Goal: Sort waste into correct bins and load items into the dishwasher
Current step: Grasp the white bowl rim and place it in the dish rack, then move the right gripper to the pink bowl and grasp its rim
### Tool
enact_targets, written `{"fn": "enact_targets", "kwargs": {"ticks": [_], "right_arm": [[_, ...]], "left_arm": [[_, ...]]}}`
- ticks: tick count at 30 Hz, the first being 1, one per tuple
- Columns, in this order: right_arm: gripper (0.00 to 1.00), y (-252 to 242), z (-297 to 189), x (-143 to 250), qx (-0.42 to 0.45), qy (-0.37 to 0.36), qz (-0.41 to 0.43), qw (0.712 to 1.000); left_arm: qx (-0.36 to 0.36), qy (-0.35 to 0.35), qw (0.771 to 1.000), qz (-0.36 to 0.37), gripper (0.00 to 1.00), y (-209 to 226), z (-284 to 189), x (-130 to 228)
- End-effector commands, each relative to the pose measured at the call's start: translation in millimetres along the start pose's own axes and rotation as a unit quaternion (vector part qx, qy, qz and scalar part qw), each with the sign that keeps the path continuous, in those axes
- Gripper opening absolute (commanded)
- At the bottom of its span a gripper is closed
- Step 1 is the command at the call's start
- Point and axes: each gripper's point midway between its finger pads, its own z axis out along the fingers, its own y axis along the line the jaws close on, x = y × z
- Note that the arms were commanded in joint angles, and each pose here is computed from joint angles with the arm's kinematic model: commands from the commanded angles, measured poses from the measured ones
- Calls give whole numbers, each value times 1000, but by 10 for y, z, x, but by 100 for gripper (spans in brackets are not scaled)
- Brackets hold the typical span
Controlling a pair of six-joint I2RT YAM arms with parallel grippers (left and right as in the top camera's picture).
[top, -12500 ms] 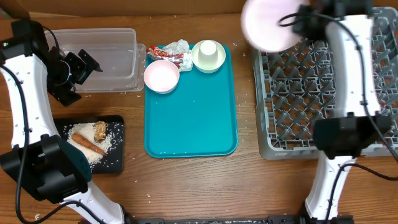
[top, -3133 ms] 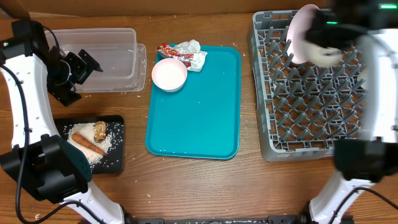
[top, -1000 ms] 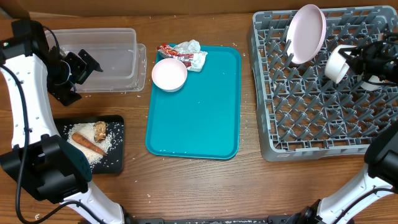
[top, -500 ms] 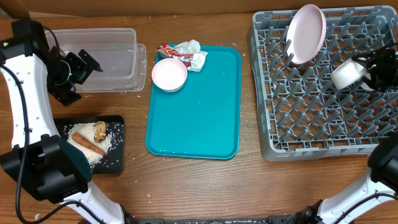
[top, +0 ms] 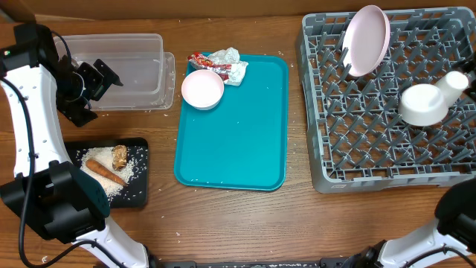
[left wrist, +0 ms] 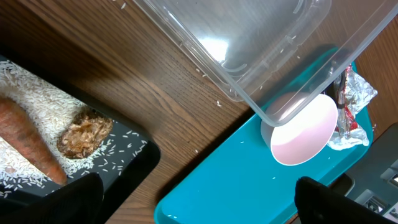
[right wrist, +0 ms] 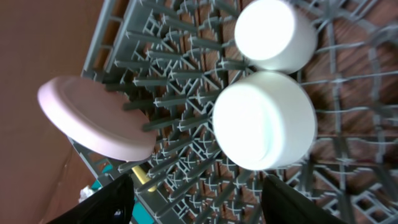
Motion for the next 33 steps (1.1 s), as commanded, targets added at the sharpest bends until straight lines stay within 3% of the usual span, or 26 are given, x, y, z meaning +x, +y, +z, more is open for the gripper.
{"fn": "enact_targets", "kwargs": {"ticks": [1, 9, 16, 20, 25, 32, 33], "right_arm": [[67, 86, -336, -71, 15, -49, -8, 999], [66, 427, -154, 300, 61, -30, -77, 995], [67, 1419, 126, 1280, 7, 30, -224, 974], [69, 2101, 186, 2159, -60, 59, -346, 934], [91, 2699, 273, 3104, -113, 45, -467, 876], [92, 2953, 850, 4199, -135, 80, -544, 824], [92, 2960, 972, 4360, -140, 86, -569, 806]], "left_arm": [[11, -21, 1000, 15, 100, -107, -159, 12], [11, -21, 1000, 15, 100, -107, -159, 12], [11, -21, 1000, 15, 100, -107, -159, 12], [11, -21, 1000, 15, 100, -107, -159, 12], [11, -21, 1000, 15, 100, -107, -159, 12], [11, -21, 1000, 15, 100, -107, -159, 12], [11, -21, 1000, 15, 100, -107, -159, 12]]}}
